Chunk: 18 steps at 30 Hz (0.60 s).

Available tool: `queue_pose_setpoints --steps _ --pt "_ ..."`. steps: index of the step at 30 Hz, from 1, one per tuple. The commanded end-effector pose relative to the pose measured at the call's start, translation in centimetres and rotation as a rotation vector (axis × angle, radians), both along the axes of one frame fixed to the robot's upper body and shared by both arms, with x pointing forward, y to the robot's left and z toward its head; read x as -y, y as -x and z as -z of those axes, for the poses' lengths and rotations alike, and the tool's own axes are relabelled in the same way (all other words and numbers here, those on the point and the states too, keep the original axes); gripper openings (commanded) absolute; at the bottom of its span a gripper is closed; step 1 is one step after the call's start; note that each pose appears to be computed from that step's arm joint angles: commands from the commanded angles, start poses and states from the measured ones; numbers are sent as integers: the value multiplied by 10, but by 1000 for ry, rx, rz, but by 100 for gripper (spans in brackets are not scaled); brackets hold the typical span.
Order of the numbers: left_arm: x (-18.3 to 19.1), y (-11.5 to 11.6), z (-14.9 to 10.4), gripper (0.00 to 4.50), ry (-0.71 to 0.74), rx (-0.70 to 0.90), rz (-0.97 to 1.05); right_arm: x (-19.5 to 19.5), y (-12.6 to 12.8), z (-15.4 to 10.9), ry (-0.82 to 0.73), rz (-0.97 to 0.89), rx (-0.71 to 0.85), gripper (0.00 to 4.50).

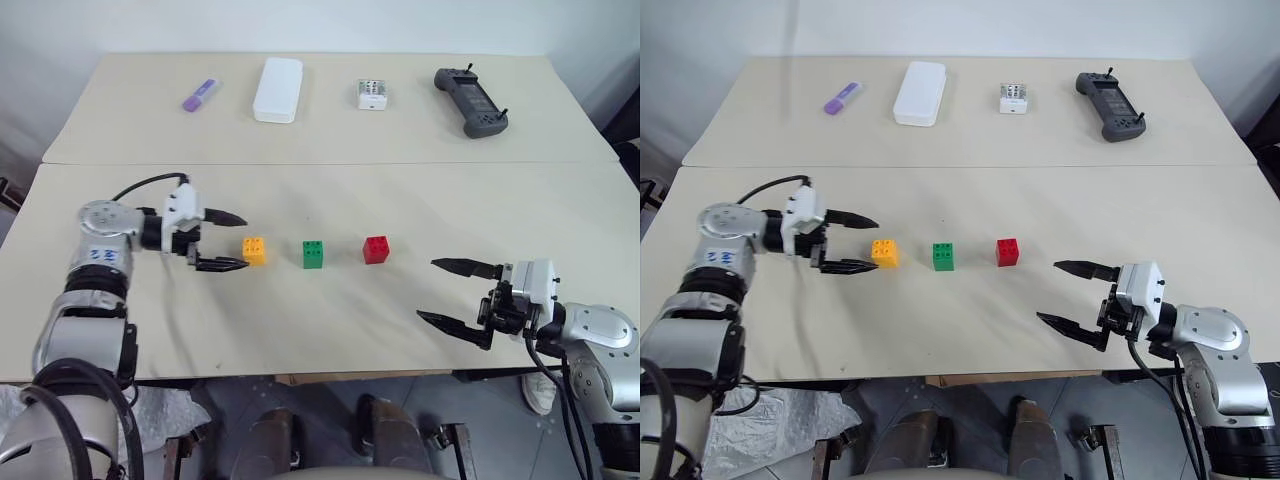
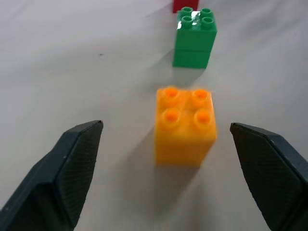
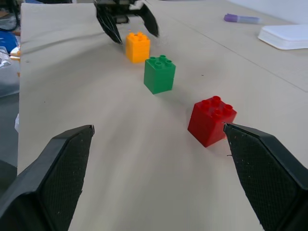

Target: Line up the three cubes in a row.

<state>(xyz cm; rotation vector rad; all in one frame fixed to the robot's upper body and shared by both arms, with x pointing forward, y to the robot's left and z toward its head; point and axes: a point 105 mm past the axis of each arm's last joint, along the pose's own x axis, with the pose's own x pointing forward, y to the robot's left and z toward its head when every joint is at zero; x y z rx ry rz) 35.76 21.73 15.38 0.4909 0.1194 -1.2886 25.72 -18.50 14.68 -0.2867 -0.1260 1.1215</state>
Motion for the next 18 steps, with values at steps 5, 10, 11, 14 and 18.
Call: queue_pose_setpoints --steps 5,10,11,14,18 --pt "-49 46 -13 436 168 46 -142 16 -16 -20 -86 8 96 450" --pt "-51 76 -16 436 228 153 -277 21 -29 -20 -68 -36 100 450" --pt "-50 80 -18 436 240 172 -303 21 -31 -20 -60 -53 98 450" --pt "-50 92 -19 436 261 189 -334 20 -35 -21 -46 -92 95 450" --pt "-50 100 -16 436 268 158 -332 20 -40 -21 -26 -127 89 450"
